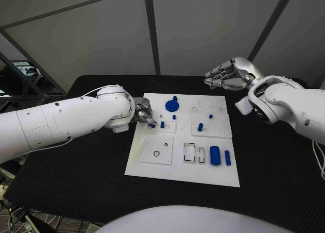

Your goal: Assemble the parts on the task board

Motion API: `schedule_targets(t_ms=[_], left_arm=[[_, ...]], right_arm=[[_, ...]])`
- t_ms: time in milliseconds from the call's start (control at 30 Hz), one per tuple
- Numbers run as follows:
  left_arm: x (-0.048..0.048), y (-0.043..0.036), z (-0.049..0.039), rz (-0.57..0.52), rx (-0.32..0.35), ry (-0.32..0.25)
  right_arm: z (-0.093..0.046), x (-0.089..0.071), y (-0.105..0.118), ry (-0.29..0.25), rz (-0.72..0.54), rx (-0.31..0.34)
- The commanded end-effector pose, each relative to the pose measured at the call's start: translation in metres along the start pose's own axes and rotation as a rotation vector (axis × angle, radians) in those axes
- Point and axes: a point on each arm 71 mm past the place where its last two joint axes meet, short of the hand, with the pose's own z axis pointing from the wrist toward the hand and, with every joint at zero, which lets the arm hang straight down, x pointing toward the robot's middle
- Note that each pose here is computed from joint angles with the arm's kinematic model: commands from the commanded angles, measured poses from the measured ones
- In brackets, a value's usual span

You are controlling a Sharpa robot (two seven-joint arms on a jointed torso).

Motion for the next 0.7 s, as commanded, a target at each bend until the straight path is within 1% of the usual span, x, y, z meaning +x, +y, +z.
schedule_targets(t_ms=[33, 433, 700], left_arm=[[0.0036, 0.0003, -0.0001, 0.03, -0.009, 0.027], [0.0041, -0.0001, -0.0008, 0.031, -0.008, 0.028], [0.0044, -0.002, 0.0011, 0.033, -0.008, 0.033]], right_arm=[[0.0004, -0.0001, 0.0014, 0.005, -0.001, -0.007], [0.0005, 0.0, 0.0013, 0.006, -0.001, -0.007], [0.0008, 0.0005, 0.0016, 0.007, 0.0, -0.008]])
